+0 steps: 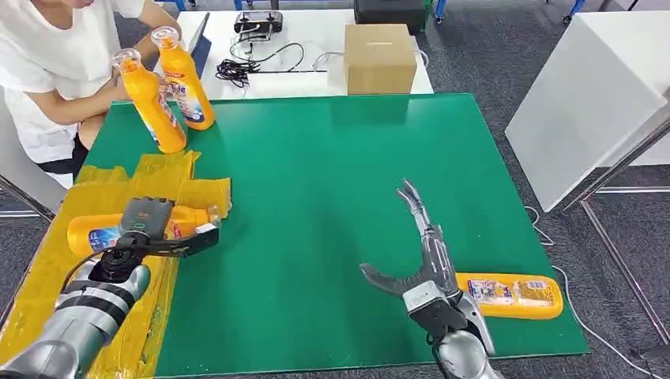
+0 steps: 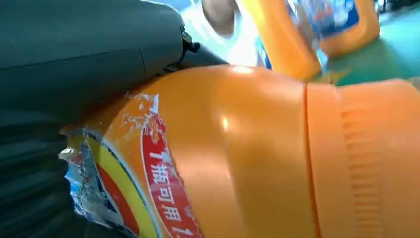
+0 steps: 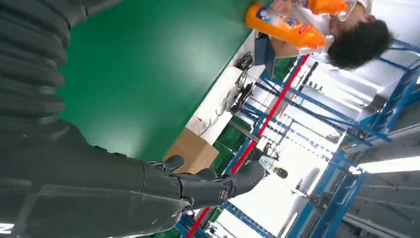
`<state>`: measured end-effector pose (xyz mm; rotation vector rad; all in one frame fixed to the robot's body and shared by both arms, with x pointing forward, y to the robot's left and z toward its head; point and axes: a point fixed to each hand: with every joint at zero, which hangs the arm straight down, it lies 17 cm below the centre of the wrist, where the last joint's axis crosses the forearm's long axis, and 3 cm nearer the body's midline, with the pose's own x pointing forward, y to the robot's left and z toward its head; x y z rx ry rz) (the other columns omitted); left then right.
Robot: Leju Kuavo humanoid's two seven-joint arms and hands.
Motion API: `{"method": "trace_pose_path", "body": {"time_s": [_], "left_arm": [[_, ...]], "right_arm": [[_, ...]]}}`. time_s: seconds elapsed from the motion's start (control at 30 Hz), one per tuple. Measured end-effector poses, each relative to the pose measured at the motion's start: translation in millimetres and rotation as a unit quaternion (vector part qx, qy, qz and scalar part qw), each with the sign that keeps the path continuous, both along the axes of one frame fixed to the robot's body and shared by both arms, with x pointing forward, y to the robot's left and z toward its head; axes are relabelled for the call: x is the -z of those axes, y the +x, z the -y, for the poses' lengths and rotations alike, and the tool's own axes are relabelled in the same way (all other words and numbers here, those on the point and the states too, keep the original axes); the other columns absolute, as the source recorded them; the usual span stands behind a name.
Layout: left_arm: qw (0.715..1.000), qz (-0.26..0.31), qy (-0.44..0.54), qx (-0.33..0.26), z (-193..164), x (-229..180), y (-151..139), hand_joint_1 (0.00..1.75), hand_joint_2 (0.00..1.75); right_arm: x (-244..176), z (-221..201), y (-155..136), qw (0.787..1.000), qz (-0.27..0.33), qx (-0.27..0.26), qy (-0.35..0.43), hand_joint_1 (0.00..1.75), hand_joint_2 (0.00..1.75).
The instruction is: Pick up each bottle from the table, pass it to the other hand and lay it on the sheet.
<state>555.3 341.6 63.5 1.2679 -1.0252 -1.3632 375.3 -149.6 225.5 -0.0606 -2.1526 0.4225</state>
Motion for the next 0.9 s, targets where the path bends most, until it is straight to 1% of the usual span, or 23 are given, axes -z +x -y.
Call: {"method": "trace_pose_path", "body": {"time_s": [0.1, 0.13, 0.17, 0.2, 0.27, 0.37, 0.47, 0.57, 0.67, 0.73, 0.8, 0.87, 0.9], "left_arm": [[0.997, -0.064, -0.047, 0.010, 1, 19, 1, 1.75, 1.75], [0.995, -0.080, -0.059, 0.013, 2, 23, 1, 0.16, 1.75], [0.993, -0.091, -0.068, 0.012, 0, 26, 1, 0.00, 1.75], [0.992, -0.098, -0.075, 0.008, -3, 28, 2, 0.00, 1.75], [0.992, -0.093, -0.084, -0.009, -11, 27, 3, 0.00, 1.75], [0.993, -0.059, -0.097, -0.029, -16, 19, 6, 0.00, 1.75], [0.992, -0.021, -0.122, -0.034, -16, 14, 5, 0.00, 1.75], [0.987, 0.013, -0.157, -0.027, -9, 9, 1, 0.00, 1.75], [0.979, 0.065, -0.191, -0.011, 0, -4, -5, 0.00, 1.75], [0.973, 0.107, -0.204, 0.000, 7, -20, -11, 0.00, 1.75], [0.964, 0.153, -0.219, 0.008, 12, -37, -19, 0.00, 1.75], [0.952, 0.194, -0.235, 0.016, 17, -55, -26, 0.00, 1.75], [0.949, 0.204, -0.240, 0.018, 19, -60, -30, 0.00, 1.75]], "right_arm": [[-1, 4, 2, 1.000, 0.000, 0.007, 0.002, 0.00, 1.75], [-1, 6, 3, 1.000, -0.001, 0.010, 0.002, 0.00, 1.75], [-1, 7, 4, 1.000, -0.001, 0.012, 0.003, 0.00, 1.75], [-1, 8, 5, 1.000, -0.002, 0.013, 0.003, 0.00, 1.75], [-1, 8, 6, 1.000, -0.003, 0.013, 0.007, 0.00, 1.75], [-1, 8, 8, 1.000, -0.005, 0.016, 0.009, 0.00, 1.75], [2, 9, 10, 1.000, -0.005, 0.029, -0.010, 0.00, 1.75], [11, 14, 14, 0.995, 0.002, 0.064, -0.078, 0.00, 1.75], [29, 22, 15, 0.979, 0.010, 0.093, -0.180, 0.00, 1.75], [41, 26, 13, 0.967, 0.013, 0.097, -0.235, 0.00, 1.75], [56, 34, 10, 0.957, 0.006, 0.097, -0.275, 0.00, 1.75], [69, 41, 6, 0.949, -0.003, 0.091, -0.302, 0.00, 1.75], [74, 45, 4, 0.946, -0.006, 0.089, -0.311, 0.00, 1.75]]}}
